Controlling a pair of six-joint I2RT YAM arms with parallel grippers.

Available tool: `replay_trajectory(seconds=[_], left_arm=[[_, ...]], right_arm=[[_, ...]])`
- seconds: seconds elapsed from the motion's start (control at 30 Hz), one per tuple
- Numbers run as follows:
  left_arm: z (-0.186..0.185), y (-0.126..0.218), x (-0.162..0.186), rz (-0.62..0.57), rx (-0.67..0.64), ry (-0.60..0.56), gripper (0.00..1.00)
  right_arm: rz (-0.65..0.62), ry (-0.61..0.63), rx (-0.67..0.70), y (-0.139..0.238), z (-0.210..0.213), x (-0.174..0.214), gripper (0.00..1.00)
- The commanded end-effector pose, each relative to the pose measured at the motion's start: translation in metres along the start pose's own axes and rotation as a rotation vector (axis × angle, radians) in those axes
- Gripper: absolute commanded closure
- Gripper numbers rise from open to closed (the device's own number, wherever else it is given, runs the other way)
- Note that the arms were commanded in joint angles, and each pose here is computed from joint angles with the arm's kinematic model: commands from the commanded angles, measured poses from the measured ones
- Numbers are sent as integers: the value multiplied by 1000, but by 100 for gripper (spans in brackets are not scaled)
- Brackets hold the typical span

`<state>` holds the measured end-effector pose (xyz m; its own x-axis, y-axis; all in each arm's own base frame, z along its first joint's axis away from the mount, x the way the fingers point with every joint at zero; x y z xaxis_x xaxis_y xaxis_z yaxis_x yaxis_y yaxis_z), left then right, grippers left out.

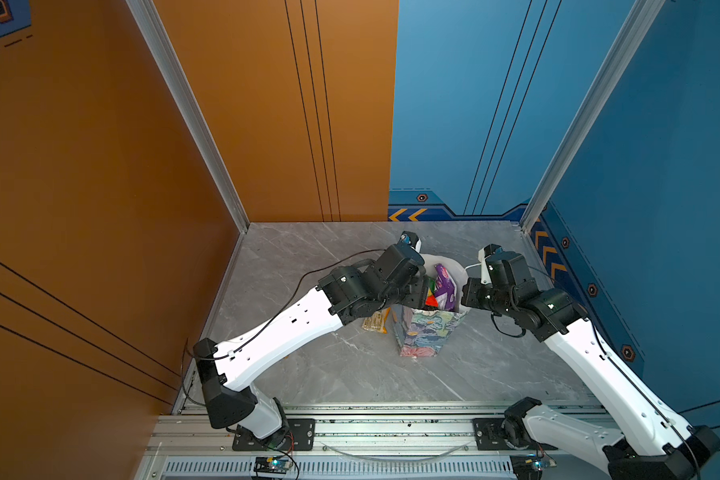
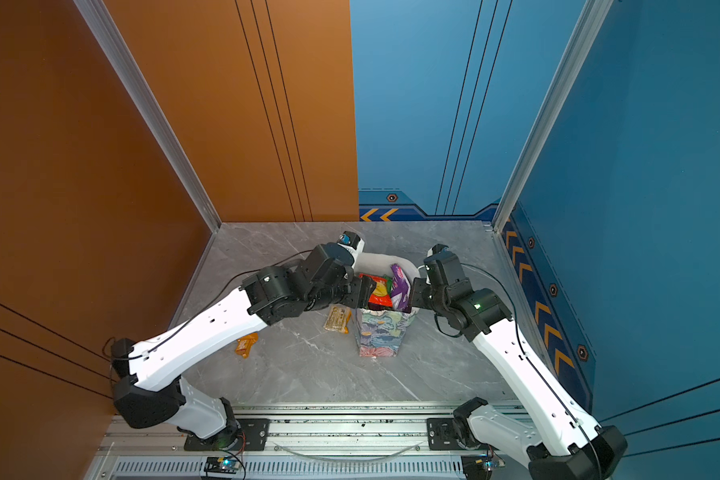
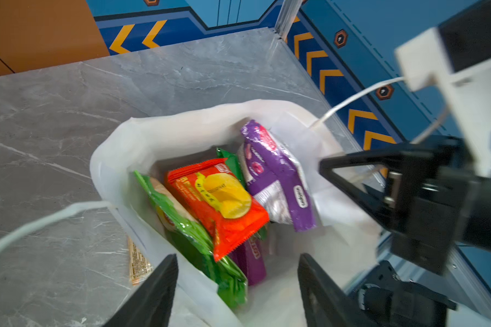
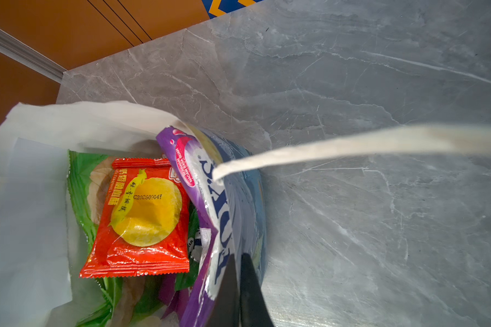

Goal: Place the snacks into the paper bag
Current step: 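Move the left gripper back and down toward the tan wrapped bar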

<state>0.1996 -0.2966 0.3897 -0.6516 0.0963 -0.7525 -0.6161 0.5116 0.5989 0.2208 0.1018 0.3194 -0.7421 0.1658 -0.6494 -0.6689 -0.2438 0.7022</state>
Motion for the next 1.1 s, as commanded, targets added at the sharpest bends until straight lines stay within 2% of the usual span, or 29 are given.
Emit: replay_trajectory(seconds=[0.0,0.1,0.17,0.3,0.4,0.57,0.63,0.83,0.93,1.07], left_arm=[[9,40,-3,-77,-92,-76,29],[4,66,-5,-159,-88,-127,24],[7,81,-6,-202,-35,-133,22],[41,109,2,-292,-93,-86,22],[81,122,16,-327,-179,-2,22],[154,138,45,-316,-300,232,21],[177,131,58,-261,-334,329,21],[221,82,90,-58,-275,607,21],[237,56,111,22,-265,683,21],[246,30,127,69,-231,734,21]], right_arm=[[-68,-16,-28,6,2,-7,100],[-64,-18,-28,4,1,-5,100],[-65,-19,-26,5,1,-5,100],[-68,-17,-21,6,0,-5,100],[-76,-18,-17,8,-2,-5,100],[-74,-22,-8,7,-5,-4,100],[-73,-23,-9,7,-5,-5,100],[-84,-26,-11,11,-6,-4,100],[-87,-29,-9,12,-8,-3,100],[-85,-32,-9,11,-9,-2,100]])
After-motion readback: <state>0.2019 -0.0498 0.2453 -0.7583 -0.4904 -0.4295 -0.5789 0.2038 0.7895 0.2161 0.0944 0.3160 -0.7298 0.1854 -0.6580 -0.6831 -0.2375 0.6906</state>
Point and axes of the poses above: each gripper's point midway between its finger pads, its own y axis back along the fingers, its own z axis along the line the jaws close on, x = y × z, the point moved 9 cm from there along y, back along the fingers, and after that the axes turned 3 degrees about y, right-handed, at the moved point
